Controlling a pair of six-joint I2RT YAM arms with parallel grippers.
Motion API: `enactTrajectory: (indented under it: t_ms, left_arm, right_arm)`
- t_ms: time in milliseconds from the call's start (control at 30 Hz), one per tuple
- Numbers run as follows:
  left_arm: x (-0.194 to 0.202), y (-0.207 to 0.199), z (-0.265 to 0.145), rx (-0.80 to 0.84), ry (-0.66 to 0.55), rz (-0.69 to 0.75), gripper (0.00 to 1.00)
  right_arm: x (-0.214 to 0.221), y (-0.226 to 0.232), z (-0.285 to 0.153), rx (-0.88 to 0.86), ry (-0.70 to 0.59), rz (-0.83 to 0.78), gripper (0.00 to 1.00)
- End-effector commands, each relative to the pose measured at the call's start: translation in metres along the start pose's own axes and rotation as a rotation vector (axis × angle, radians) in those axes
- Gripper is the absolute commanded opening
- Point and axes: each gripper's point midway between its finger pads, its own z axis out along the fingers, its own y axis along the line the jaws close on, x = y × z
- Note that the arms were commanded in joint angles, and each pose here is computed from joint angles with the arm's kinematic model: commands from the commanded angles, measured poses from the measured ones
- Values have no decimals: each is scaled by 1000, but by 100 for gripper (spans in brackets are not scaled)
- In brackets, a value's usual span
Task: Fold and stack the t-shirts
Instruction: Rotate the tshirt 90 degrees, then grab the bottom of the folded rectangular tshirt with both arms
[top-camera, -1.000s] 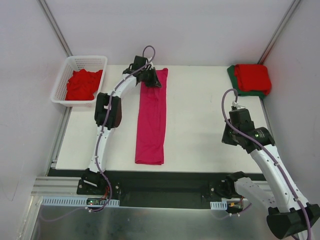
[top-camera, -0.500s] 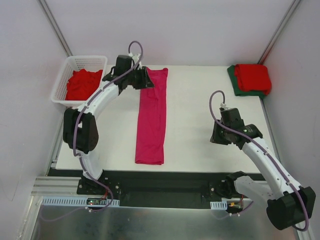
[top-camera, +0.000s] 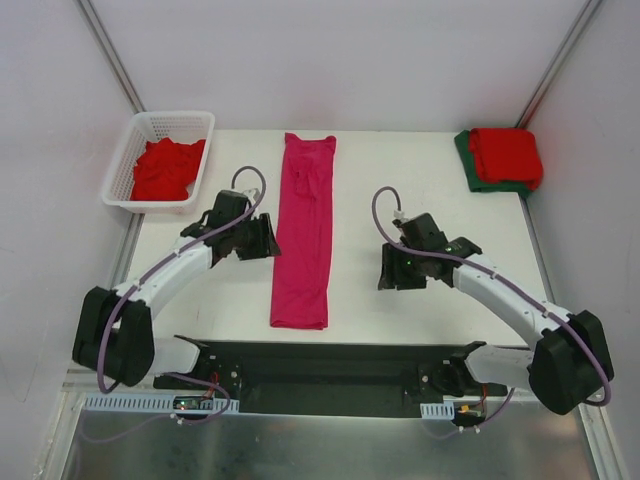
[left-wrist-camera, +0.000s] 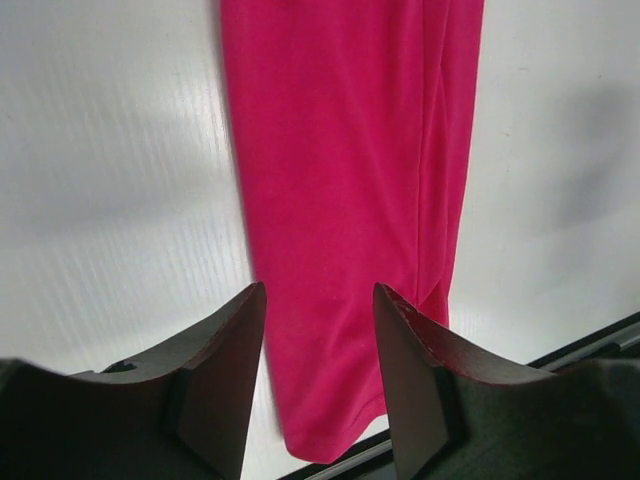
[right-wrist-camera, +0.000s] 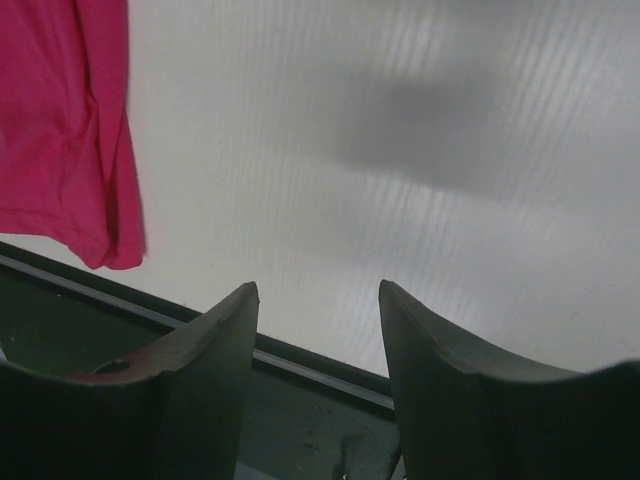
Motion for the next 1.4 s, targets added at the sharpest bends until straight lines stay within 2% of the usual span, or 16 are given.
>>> enactTrajectory:
  t_ms: [0,233,433,667,833,1167,1367]
  left_arm:
    - [18,12,-15,-47,-42,-51,49]
    - [58,22,-20,-73,26,-89,59]
    - [95,23,-17,-100,101,-77,66]
    - [135,26,-13,-126,171,-82,67]
    - [148,32,-14,-139,184,-86,67]
    - [162,44,-15,-155,174,-98,67]
    - [158,44,-17,-142,130,-100,68]
  right_arm:
    - [-16,51,3,-144,-37,-21,58]
    - [-1,107,26,-251,41,-67,66]
    - [18,135,40,-303,95,-90,73]
    - [39,141,56,-310,148,-53,74]
    - [52,142,60,-297,167,-64,74]
    - [87,124,79,-218,174,1,74]
    - [88,120,95,-240,114,89,74]
